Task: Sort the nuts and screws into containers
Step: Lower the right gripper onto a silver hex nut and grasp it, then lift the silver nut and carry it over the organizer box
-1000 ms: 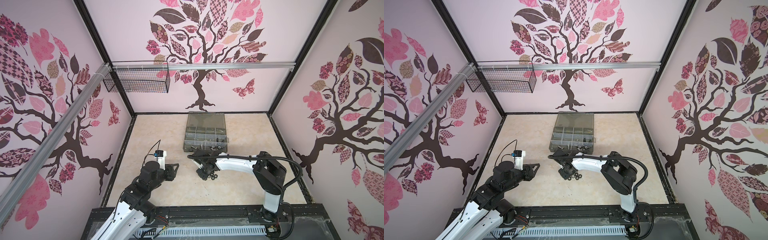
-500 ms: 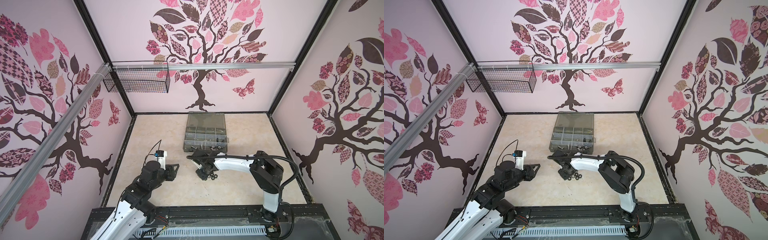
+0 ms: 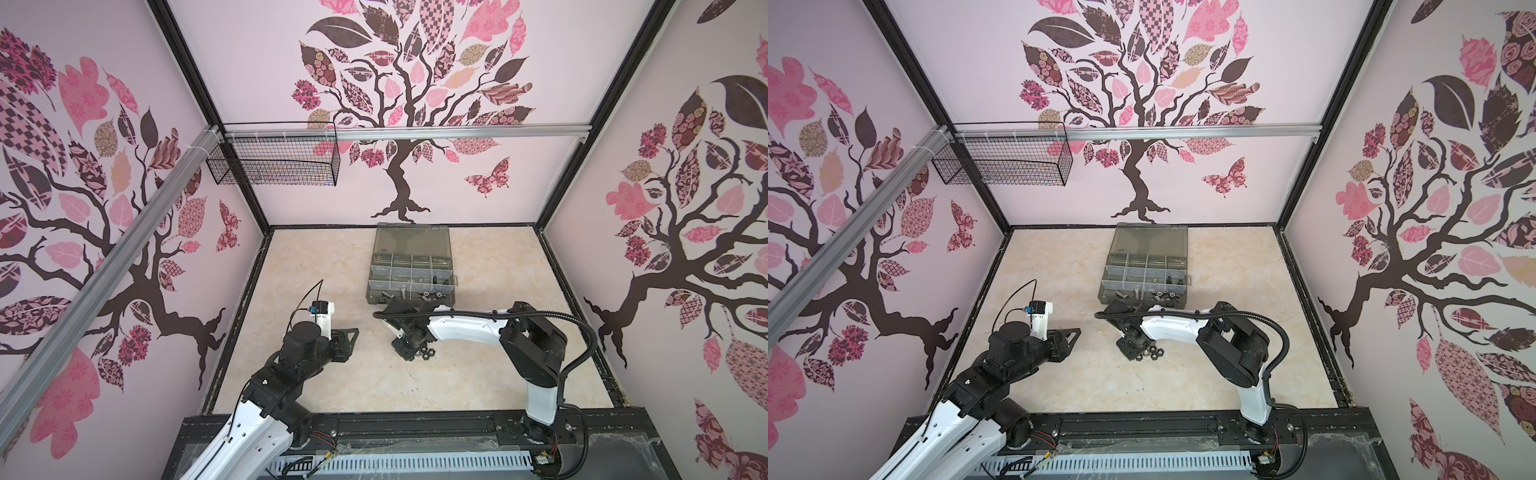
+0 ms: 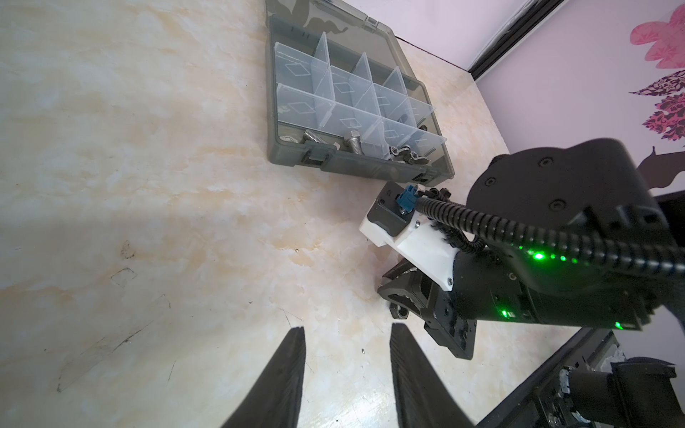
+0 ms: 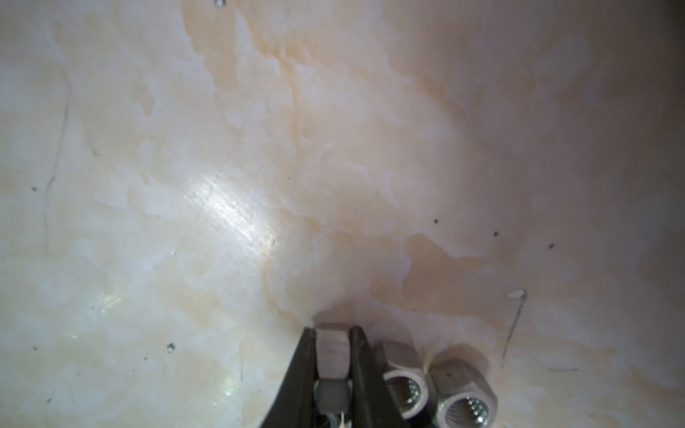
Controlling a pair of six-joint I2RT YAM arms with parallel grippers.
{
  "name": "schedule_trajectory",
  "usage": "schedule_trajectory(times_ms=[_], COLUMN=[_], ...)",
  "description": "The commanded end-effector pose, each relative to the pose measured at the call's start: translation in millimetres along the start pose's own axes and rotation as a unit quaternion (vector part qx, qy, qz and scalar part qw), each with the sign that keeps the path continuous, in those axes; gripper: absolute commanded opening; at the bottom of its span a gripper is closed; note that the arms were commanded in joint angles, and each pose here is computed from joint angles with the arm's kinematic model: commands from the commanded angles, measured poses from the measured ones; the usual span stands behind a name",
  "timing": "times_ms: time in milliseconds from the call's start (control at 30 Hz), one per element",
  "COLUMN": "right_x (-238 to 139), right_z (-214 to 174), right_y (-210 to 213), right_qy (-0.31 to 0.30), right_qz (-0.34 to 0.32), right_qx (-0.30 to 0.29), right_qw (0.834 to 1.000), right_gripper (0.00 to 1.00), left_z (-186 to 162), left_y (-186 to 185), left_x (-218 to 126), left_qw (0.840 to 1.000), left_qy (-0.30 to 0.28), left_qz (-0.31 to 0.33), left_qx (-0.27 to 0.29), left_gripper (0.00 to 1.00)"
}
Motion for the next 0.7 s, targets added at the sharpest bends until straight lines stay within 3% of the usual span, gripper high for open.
schedule_trajectory(times_ms=[0, 267, 500, 667], right_x=[-20.3, -91.1, -90.5, -70.3], right_z=[14.3, 54.7, 70.9, 72.6], right_y=[-6.3, -83.7, -175.9, -210.9], right_qy=[-0.032, -0.154, -0.197, -0.201], right_qz=[-0.008, -0.039, -0.068, -0.057], right_qx=[-0.006, 0.058, 0.17, 0.226], right_qw=[0.999, 0.986, 0.963, 0.952], right_gripper=[0.13, 0.14, 0.14, 0.15], left_z=[-0.9, -1.2, -0.9, -1.5], left_y=[1.0, 0.8, -0.4, -0.2], left_x=[0.1, -0.1, -0.7, -1.6], left_qw=[1.0, 1.0, 1.0, 1.0], left_qy=[0.004, 0.005, 0.011, 0.013], left_qz=[0.001, 0.0, -0.002, -0.002], left_qx=[0.0, 0.0, 0.001, -0.001], left_gripper=[0.41, 0.41, 0.41, 0.41])
Point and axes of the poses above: each gripper's point midway between its finger pads, its own x axis out along the fingers, its own y axis along the line the jaws close on, z = x × y, the point moved 10 cm from there along -x, back along the fingers, and after that the axes turned 11 degrees about -x, right-handed, at the moved point
